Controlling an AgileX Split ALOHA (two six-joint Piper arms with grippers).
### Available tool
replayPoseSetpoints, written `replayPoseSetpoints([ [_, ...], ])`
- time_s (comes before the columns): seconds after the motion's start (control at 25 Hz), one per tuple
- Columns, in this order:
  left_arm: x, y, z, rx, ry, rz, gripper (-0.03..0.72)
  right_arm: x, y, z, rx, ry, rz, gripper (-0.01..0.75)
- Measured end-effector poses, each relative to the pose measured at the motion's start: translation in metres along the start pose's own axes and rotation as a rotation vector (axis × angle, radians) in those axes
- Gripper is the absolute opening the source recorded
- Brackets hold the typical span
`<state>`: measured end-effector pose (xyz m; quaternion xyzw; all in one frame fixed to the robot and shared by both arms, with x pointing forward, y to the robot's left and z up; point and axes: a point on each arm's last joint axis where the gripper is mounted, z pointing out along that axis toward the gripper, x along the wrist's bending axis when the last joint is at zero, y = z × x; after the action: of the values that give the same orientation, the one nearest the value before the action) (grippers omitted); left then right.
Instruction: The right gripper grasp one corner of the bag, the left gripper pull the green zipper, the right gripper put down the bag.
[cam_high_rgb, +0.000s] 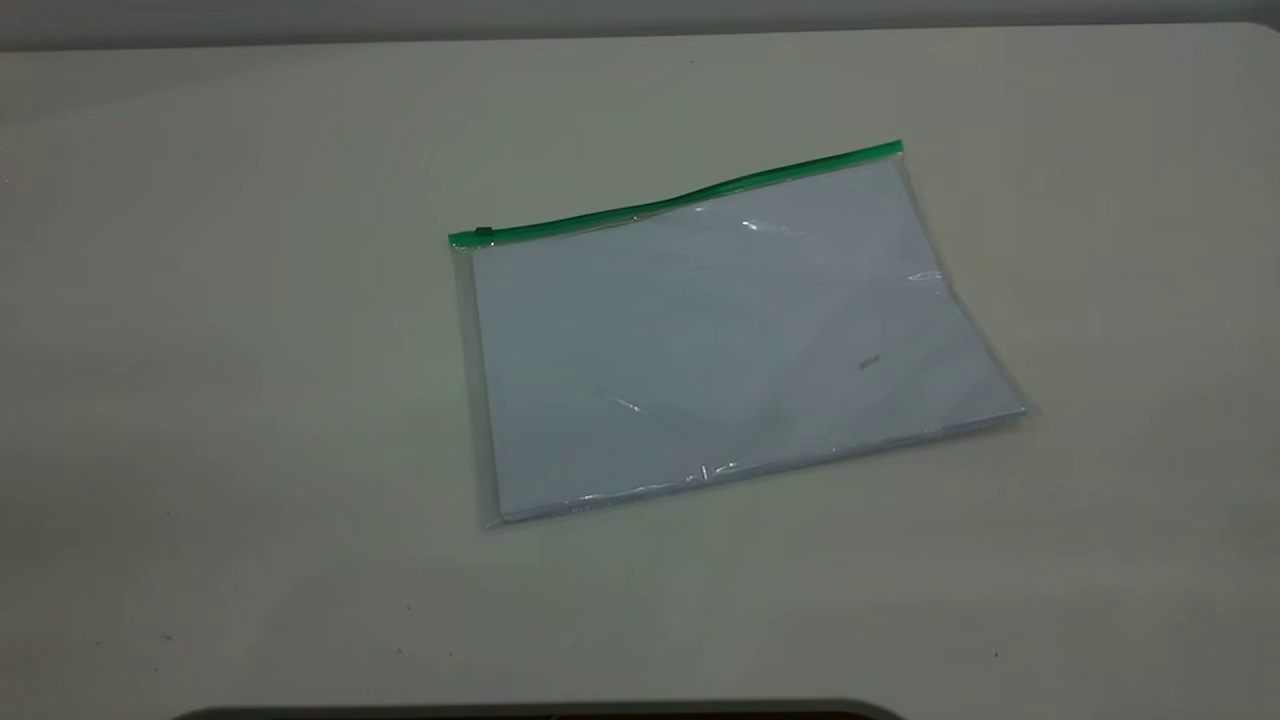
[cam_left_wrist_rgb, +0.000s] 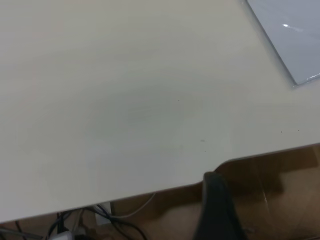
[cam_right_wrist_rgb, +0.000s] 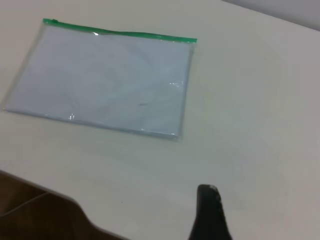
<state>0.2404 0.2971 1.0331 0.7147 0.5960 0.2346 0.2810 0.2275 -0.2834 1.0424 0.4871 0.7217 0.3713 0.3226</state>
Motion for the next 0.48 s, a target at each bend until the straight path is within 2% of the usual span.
replayPoseSetpoints([
  [0.2,-0.0001,0.0,0.0,0.0,-0.001,-0.003,0.577,0.0006,0.0012,0.0017,0.01,-0.088,0.055,0.584],
  [0.48,-0.0002,0.0,0.0,0.0,-0.002,-0.003,0.577,-0.0019,0.0007,0.0017,0.015,-0.129,0.111,0.584],
])
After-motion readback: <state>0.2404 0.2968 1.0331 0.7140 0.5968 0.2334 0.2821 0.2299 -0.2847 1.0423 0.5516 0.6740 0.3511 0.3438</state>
